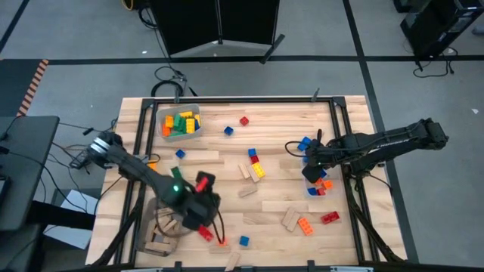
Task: Sort blocks by size
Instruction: Put the large red game piece into the gray bin
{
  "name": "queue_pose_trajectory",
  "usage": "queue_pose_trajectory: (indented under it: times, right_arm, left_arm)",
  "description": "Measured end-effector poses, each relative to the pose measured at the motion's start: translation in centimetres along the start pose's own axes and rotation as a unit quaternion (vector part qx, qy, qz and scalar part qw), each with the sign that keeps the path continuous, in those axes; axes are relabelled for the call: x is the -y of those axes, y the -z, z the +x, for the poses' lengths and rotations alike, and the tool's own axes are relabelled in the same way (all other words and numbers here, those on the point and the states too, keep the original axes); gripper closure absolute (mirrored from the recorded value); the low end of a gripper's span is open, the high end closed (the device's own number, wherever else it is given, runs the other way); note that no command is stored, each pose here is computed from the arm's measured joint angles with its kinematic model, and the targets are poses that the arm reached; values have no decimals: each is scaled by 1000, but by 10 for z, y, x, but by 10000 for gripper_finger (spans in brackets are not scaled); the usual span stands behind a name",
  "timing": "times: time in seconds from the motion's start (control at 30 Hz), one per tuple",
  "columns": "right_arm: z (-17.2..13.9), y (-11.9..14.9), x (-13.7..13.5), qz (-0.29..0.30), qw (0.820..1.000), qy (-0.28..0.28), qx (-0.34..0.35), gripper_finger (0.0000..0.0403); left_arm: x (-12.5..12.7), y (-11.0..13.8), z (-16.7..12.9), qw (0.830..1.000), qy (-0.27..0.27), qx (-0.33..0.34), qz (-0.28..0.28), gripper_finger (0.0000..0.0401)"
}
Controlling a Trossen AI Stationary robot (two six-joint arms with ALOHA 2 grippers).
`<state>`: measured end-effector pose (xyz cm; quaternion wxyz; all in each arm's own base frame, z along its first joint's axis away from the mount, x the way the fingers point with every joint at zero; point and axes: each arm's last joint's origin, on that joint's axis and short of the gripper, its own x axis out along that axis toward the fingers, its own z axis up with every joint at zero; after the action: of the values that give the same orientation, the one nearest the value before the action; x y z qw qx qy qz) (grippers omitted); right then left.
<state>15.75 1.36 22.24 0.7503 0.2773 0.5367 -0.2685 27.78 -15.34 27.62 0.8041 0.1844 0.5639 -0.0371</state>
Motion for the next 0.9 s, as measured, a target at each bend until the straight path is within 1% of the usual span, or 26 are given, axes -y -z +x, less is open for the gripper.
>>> queue_pose_trajectory:
  times: [0.07,0.23,0.33,0.43,0.57,0.7,0.9]
  right_arm:
    - [0,0,0,-3,1000,0,0,182]
    - [0,0,0,-6,1000,0,0,183]
    - [0,0,0,-8,1000,0,0,182]
    - [0,0,0,-12,1000,0,0,182]
    - [0,0,0,-18,1000,0,0,183]
    - [0,0,0,-21,1000,0,0,182]
    - [0,0,0,-21,1000,0,0,183]
  left_arm:
    - [12,-7,8,1000,16,-15,18,213]
    - [52,-18,31,994,93,-34,55,213]
    - [75,-21,41,991,114,-19,68,213]
    - [92,-24,50,990,120,-1,80,213]
    - [105,-23,61,988,123,-13,91,213]
    - [111,-21,74,982,147,-36,109,213]
    - [114,-20,87,981,140,-50,128,213]
